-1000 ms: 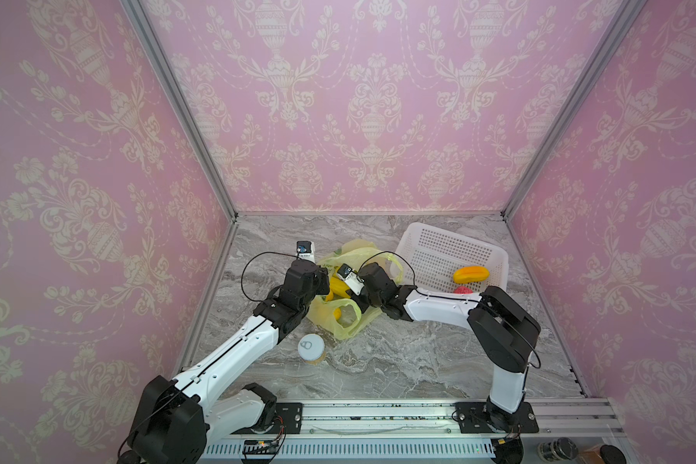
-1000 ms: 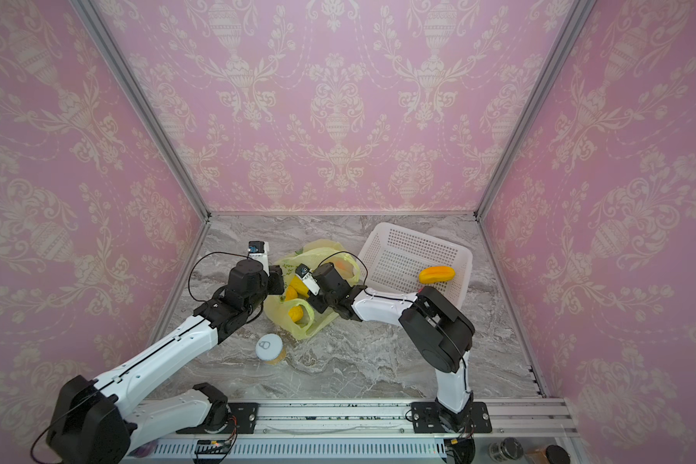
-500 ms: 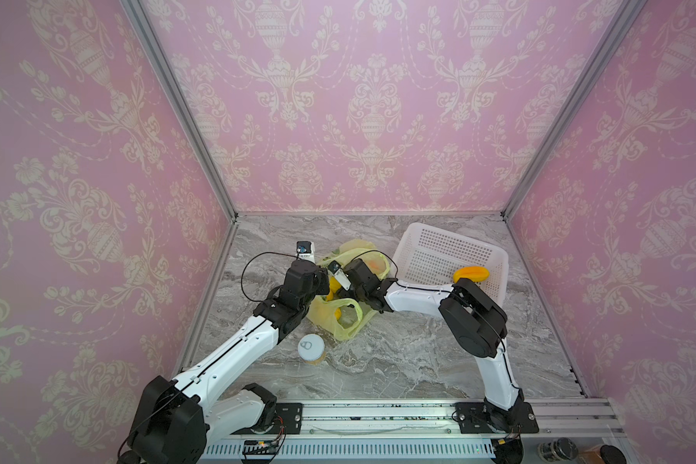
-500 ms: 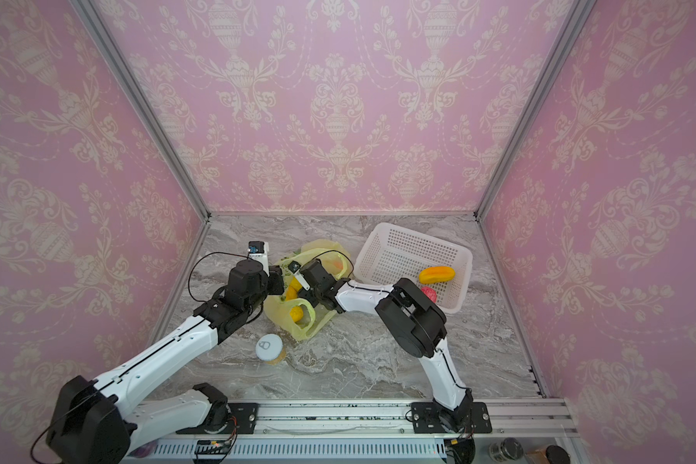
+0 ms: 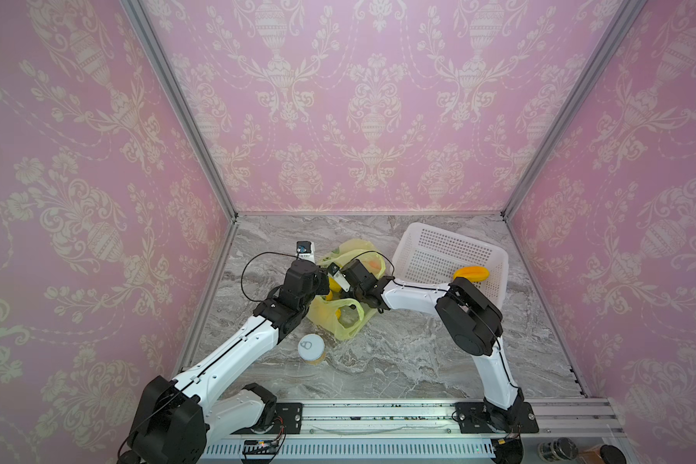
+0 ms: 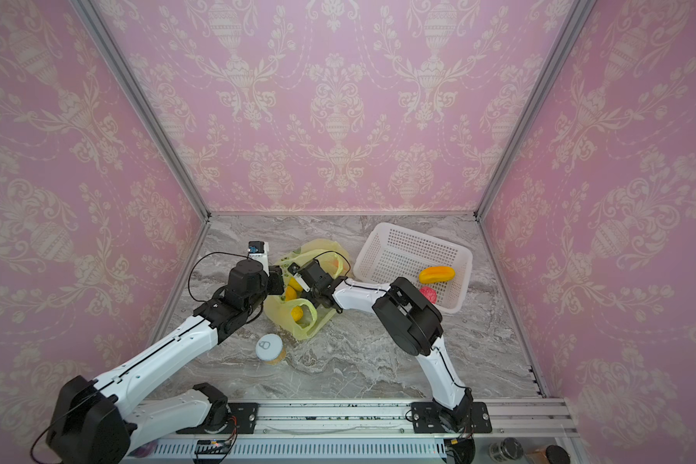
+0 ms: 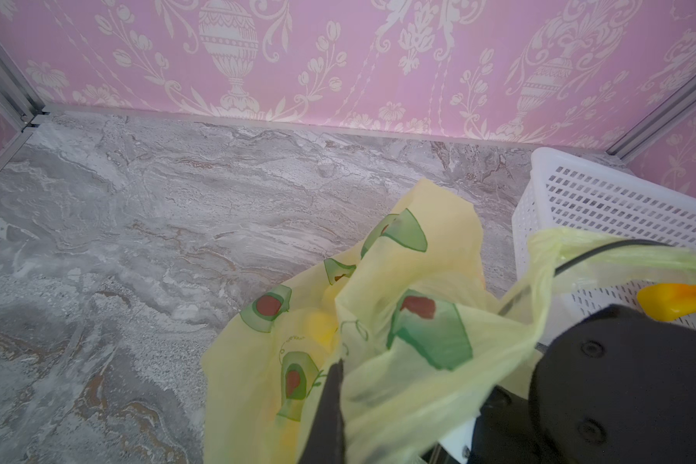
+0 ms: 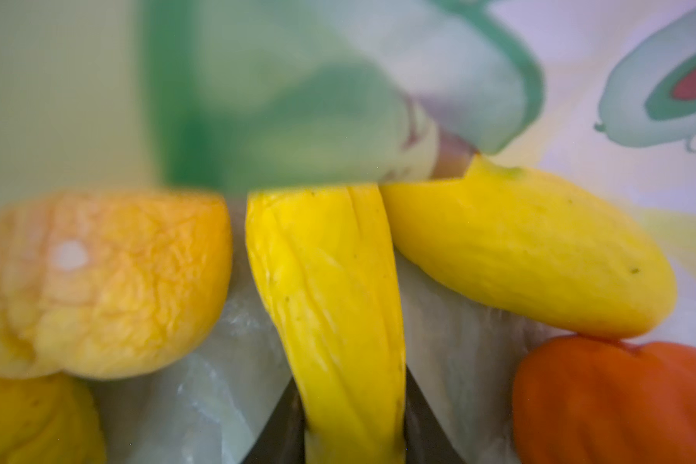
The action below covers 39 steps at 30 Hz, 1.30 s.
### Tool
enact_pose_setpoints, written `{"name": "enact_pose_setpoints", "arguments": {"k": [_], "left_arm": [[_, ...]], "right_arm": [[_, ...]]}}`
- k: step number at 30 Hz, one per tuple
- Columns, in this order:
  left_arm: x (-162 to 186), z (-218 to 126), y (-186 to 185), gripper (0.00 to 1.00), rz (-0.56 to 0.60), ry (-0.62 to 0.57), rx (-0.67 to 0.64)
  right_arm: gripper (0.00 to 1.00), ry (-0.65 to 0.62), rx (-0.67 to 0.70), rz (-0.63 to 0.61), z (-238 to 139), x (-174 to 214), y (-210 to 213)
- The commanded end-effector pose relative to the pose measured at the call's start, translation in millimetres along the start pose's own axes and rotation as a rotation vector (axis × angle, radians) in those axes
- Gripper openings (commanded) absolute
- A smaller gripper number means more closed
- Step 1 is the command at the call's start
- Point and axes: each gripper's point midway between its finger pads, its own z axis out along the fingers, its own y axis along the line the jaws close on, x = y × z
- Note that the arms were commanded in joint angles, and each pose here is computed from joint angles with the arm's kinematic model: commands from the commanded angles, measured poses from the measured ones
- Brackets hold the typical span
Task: Untie the knot of the plastic bag and take out the fruit
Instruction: 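Close the right gripper on the long yellow fruit and lift it, then carry the long yellow fruit over the white basket with the right gripper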
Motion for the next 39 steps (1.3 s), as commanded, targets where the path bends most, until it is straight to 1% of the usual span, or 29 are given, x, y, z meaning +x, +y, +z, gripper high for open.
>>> {"name": "enact_pose_setpoints", "arguments": {"k": [1,4,6,11,16,21,24,28,33,36,39], "left_arm": [[0.5,-3.1,8.3,0.0,-0.002,-0.001,-0.032],[0.9,-2.7,9.0,0.0,-0.002,0.001,-0.037],[1.2,-2.4,9.6,0.0,-0.001,0.002,-0.04],[3.2,-0.6,11.9,0.0,0.003,0.01,-0.055],[5.1,1.3,12.3,0.0,0.003,0.018,-0.06],[5.3,1.7,12.4,0.0,0.002,0.021,-0.062],[5.3,1.7,12.5,0.0,0.001,0.022,-0.063],[5.5,1.7,12.0,0.0,-0.002,0.022,-0.06],[5.0,0.8,12.0,0.0,-0.004,0.023,-0.059],[5.4,0.8,11.8,0.0,-0.004,0.024,-0.058],[5.1,0.9,11.7,0.0,-0.004,0.023,-0.058]], "right_arm": [[0.26,-0.138,-0.025,0.014,-43.7,-31.9,3.2],[0.25,-0.208,-0.037,0.019,-77.4,-39.1,3.1],[0.24,-0.237,-0.046,0.016,-97.6,-33.7,5.4],[0.2,-0.348,-0.062,0.009,-155.8,-34.1,6.9],[0.2,-0.479,-0.08,0.006,-217.4,-25.0,5.0],[0.2,-0.616,-0.066,0.011,-268.0,-13.5,-0.4],[0.19,-0.685,-0.019,0.034,-288.1,-6.3,-11.7],[0.16,-0.703,0.117,0.134,-296.7,4.2,-47.6],[0.13,-0.688,0.258,0.354,-297.0,20.0,-105.8],[0.13,-0.639,0.338,0.494,-289.7,36.0,-141.4],[0.13,-0.543,0.407,0.631,-273.4,57.7,-175.5]]}}
